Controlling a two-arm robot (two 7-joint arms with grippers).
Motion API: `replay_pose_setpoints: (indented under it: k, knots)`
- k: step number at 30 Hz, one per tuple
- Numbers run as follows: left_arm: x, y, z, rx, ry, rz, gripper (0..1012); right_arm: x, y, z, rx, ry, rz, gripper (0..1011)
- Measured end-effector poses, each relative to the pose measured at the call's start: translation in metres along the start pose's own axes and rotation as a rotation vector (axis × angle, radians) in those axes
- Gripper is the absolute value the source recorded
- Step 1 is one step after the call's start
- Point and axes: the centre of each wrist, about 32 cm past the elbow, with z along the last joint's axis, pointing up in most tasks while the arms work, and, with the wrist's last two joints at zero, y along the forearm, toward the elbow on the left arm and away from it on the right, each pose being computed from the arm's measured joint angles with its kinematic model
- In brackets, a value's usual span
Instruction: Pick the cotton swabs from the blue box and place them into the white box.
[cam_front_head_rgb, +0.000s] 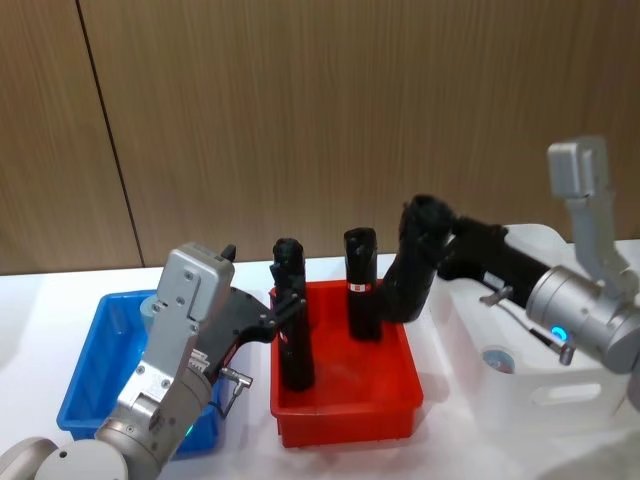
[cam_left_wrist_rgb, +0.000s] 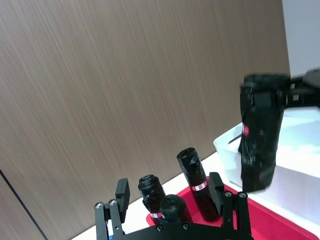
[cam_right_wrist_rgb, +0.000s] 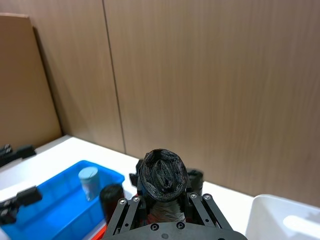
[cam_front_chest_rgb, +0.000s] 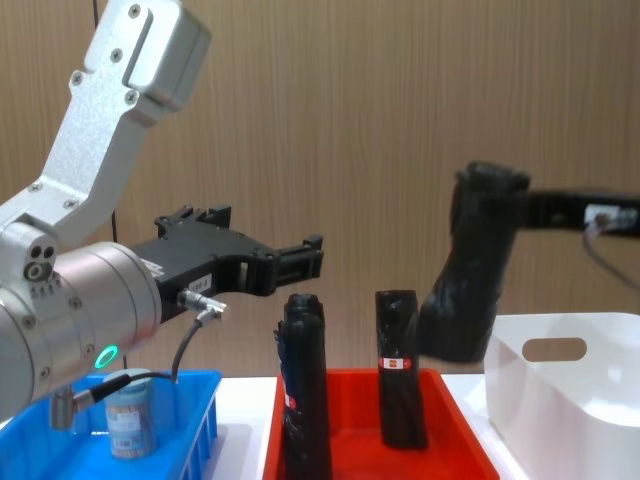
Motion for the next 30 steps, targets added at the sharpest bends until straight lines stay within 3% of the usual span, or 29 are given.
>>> replay_pose_setpoints:
  k: [7,15,20,30]
  knots:
    - [0.0,0.0,0.0,0.0,0.0,0.0,1004,0.011,-0.008,0.019,0.054,-0.029,-0.053,363]
    - [0.0,0.0,0.0,0.0,0.0,0.0,1004,0.022,-0.013,0.03,0.079,-0.065,-0.107,363]
    - [0.0,0.0,0.0,0.0,0.0,0.0,1004,0.03,-0.014,0.031,0.073,-0.09,-0.141,363]
    - [0.0,0.0,0.0,0.0,0.0,0.0,1004,0.049,-0.015,0.021,0.033,-0.116,-0.209,363]
